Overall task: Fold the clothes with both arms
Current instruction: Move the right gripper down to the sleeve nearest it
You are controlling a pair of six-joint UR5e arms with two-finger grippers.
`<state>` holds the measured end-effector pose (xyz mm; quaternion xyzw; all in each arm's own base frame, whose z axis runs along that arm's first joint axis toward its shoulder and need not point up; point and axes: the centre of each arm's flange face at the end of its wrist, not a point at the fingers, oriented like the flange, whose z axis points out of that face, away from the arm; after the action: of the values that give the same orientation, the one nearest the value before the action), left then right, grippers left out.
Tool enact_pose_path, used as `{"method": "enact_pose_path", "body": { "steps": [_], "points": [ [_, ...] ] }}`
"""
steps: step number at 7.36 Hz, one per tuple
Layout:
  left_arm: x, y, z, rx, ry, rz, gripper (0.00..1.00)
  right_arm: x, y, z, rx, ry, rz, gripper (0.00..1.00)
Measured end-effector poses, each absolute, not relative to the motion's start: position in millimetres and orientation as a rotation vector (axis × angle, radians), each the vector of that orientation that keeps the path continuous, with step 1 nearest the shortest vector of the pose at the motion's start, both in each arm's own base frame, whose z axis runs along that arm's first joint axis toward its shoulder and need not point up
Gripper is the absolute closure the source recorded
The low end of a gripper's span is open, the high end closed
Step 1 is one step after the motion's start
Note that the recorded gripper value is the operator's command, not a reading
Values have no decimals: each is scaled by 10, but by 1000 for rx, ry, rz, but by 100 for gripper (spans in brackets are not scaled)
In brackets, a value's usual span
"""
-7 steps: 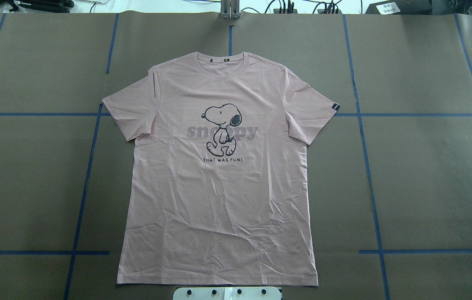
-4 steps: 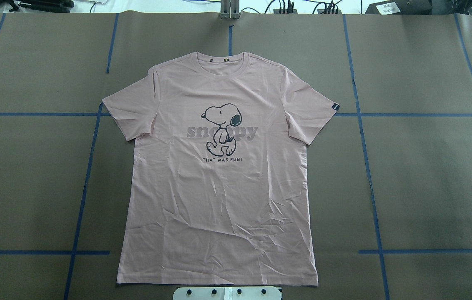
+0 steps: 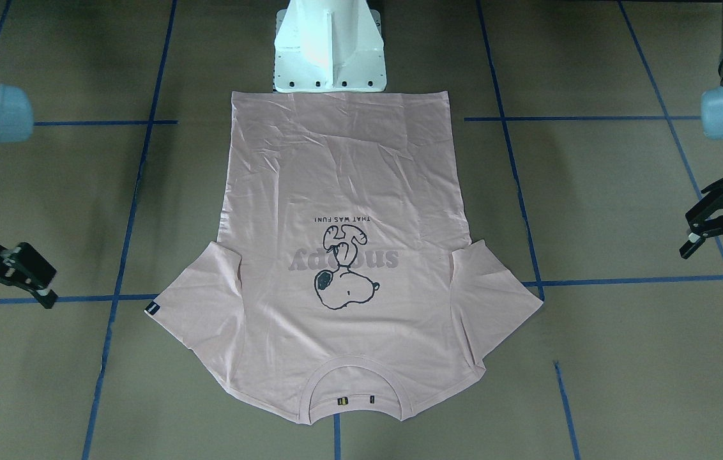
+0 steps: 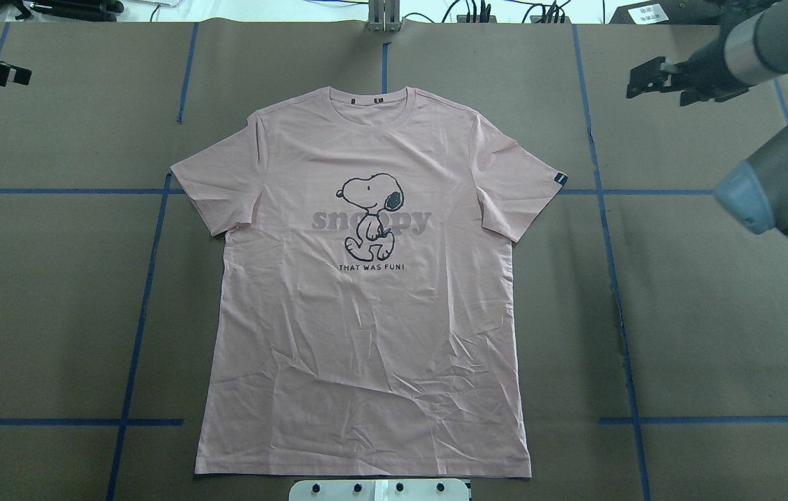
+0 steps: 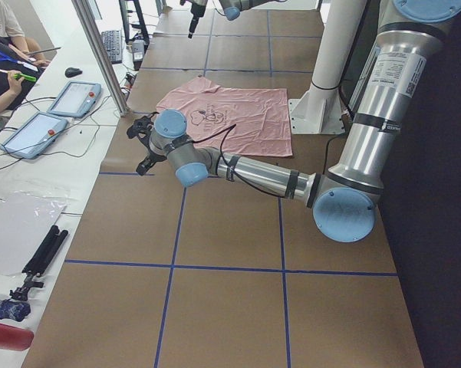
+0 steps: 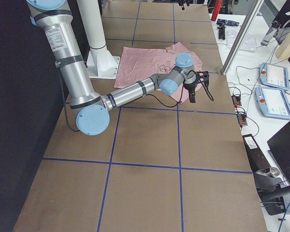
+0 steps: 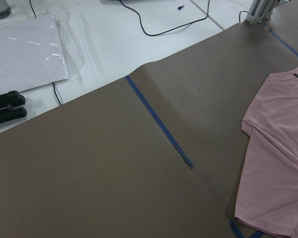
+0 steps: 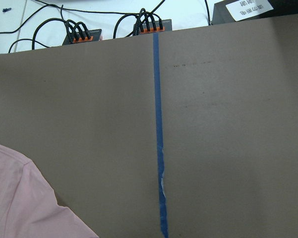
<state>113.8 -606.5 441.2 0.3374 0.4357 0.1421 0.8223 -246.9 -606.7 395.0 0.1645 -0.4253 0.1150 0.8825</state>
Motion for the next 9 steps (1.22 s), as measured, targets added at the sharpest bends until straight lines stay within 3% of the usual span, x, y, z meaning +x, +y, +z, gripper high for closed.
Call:
{"method": "enact_pose_path", "body": {
  "steps": [3,9],
  "points": [
    [1278,-6057,4351,717,943,313,0,-3468,-5889,3845,337,-875,286,23],
    [1363,-6030,4289,728,943,324,0,-4065,-5696,4141,318,-808,247,39]
  ]
}}
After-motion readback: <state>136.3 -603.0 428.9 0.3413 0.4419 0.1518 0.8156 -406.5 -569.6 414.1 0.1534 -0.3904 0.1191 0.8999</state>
